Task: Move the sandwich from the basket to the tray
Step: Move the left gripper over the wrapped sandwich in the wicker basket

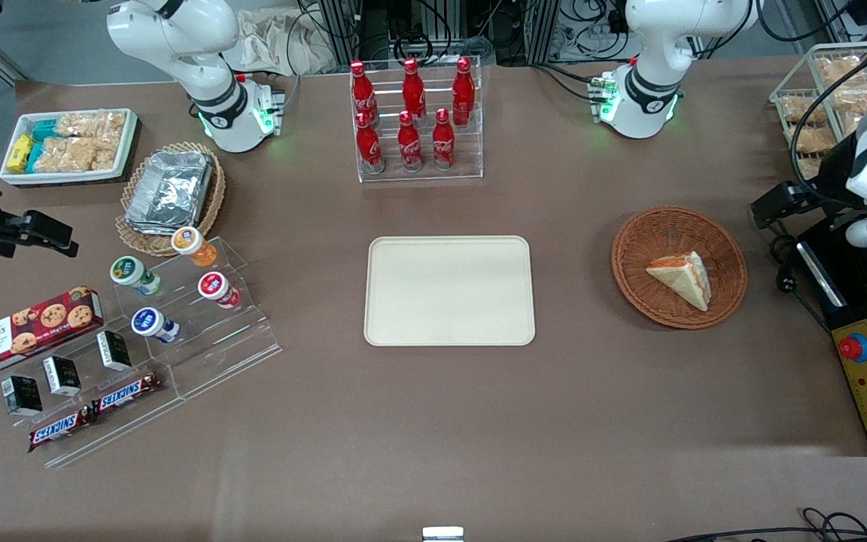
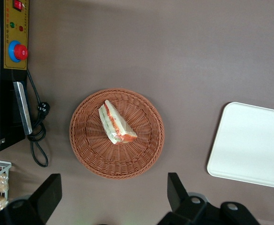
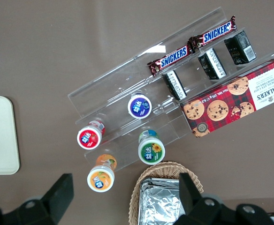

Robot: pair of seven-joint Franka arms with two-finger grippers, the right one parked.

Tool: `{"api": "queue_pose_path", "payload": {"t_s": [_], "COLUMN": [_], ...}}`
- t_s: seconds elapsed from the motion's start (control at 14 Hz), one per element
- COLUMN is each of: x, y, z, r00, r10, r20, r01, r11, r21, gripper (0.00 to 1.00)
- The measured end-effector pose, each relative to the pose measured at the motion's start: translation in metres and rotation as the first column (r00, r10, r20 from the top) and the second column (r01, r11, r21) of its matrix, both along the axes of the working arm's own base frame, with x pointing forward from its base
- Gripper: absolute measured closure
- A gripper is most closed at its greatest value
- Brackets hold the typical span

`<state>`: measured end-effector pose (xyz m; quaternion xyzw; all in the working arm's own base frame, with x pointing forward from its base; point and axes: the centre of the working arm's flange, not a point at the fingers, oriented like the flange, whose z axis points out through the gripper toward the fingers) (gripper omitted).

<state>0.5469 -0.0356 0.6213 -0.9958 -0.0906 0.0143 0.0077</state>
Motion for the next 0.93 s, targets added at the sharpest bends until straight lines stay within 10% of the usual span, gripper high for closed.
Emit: {"api": "queue_pose_path", "payload": {"t_s": [0.57,0.93], "x": [0.001,0.001], "y": [0.017,0.026], "z": [0.000,-0.015], "r00": [0.993,0.919], "r10": [0.115,0.394], "r20": [0.001,-0.034], "r01": [-0.115,-0.394], "r11": [0.993,0.919], "r21": [-0.002,0.005], "gripper": [0.00,0.00]}}
